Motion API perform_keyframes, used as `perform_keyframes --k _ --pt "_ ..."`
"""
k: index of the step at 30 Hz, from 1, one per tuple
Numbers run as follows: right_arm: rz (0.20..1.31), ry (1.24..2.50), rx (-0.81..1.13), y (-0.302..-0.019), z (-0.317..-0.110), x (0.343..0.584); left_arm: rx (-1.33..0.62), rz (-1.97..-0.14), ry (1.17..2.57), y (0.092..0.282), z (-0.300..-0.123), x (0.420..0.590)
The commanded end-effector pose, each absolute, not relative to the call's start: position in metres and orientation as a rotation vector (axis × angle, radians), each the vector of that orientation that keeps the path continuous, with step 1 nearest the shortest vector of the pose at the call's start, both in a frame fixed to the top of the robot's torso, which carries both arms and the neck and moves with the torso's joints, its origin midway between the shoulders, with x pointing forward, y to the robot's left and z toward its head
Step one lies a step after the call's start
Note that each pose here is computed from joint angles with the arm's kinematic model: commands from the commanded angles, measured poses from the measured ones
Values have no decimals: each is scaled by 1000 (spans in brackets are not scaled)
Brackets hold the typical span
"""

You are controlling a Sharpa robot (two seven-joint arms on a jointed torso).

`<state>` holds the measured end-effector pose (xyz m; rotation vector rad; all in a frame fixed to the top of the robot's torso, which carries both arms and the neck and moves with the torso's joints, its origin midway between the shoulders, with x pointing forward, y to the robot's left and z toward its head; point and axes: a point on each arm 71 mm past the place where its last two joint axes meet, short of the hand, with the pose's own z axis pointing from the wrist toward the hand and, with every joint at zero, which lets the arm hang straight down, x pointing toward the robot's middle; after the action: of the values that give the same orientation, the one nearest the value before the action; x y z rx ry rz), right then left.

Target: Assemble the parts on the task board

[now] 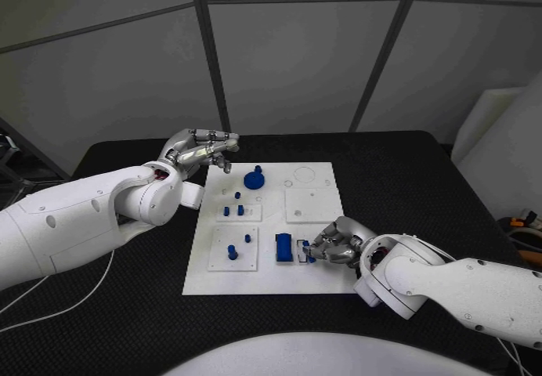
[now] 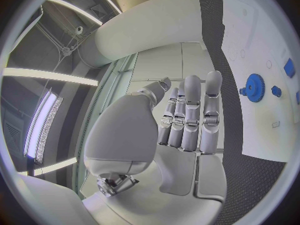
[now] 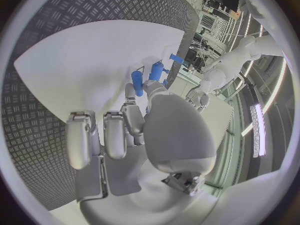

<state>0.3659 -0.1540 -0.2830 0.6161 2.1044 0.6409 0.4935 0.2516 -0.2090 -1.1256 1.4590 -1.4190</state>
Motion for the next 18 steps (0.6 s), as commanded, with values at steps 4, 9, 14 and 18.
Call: perform_keyframes --k 4,9,14,18 --pt "669 2099 622 -150 -283 367 -1121 -1434 1455 251 -207 493" --pt "671 2109 614 -147 -284 368 -1121 -1435 1456 250 -207 493" --pt "668 2132 597 -145 -285 368 -1121 -1435 1457 250 -207 493" --pt "662 2146 583 -144 -286 368 -1121 -1435 1457 250 -207 493"
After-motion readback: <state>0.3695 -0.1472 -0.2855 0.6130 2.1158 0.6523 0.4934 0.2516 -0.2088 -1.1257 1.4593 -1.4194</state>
